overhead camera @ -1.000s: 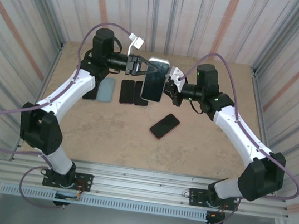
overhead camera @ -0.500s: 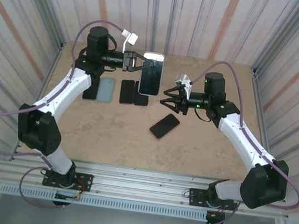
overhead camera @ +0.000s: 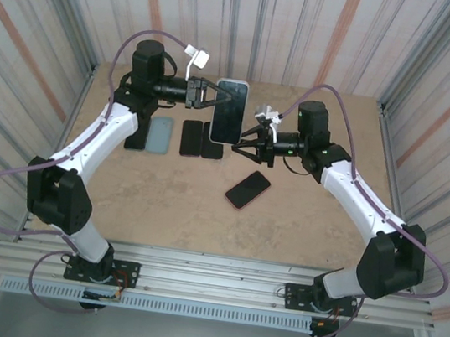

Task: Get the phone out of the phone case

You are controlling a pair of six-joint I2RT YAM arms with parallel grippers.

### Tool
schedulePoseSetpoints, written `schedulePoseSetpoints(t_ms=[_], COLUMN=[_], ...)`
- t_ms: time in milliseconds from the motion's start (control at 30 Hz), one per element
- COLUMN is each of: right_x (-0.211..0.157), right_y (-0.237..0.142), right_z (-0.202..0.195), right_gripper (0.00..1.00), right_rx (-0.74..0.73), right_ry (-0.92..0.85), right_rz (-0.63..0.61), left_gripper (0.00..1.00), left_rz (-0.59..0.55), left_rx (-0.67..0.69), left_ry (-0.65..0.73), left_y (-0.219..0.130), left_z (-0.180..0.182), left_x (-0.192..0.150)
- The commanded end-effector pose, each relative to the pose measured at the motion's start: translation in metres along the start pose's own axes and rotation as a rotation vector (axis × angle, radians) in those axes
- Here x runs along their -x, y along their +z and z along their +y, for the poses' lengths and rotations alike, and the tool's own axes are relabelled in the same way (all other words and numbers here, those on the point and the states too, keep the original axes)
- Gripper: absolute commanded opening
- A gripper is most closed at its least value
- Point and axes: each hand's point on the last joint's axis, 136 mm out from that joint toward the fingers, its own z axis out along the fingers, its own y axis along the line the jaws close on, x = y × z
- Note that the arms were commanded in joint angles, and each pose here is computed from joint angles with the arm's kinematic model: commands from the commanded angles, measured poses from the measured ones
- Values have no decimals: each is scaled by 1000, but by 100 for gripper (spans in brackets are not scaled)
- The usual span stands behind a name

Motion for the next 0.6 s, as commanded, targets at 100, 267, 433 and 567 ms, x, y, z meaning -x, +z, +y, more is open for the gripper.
schedulePoseSetpoints(t_ms=[100,267,433,567], right_x=[11,9,10,5], right_y=[5,7,8,9], right_z=[7,5,4,0], right_gripper=[27,20,14,10], right_rx=[51,49,40,7], right_ry=[-9,-9,-28,-52], right_rz=[-9,4,19,52], left_gripper=[0,0,0,0], left_rz=[-31,-29,-26,-21], left_rx=[-36,-39,-46,-54], left_ry=[128,126,105,75], left_y=[-6,-7,-6,-6], left_z=[-38,-39,-38,-40], left_x=[20,18,16,16])
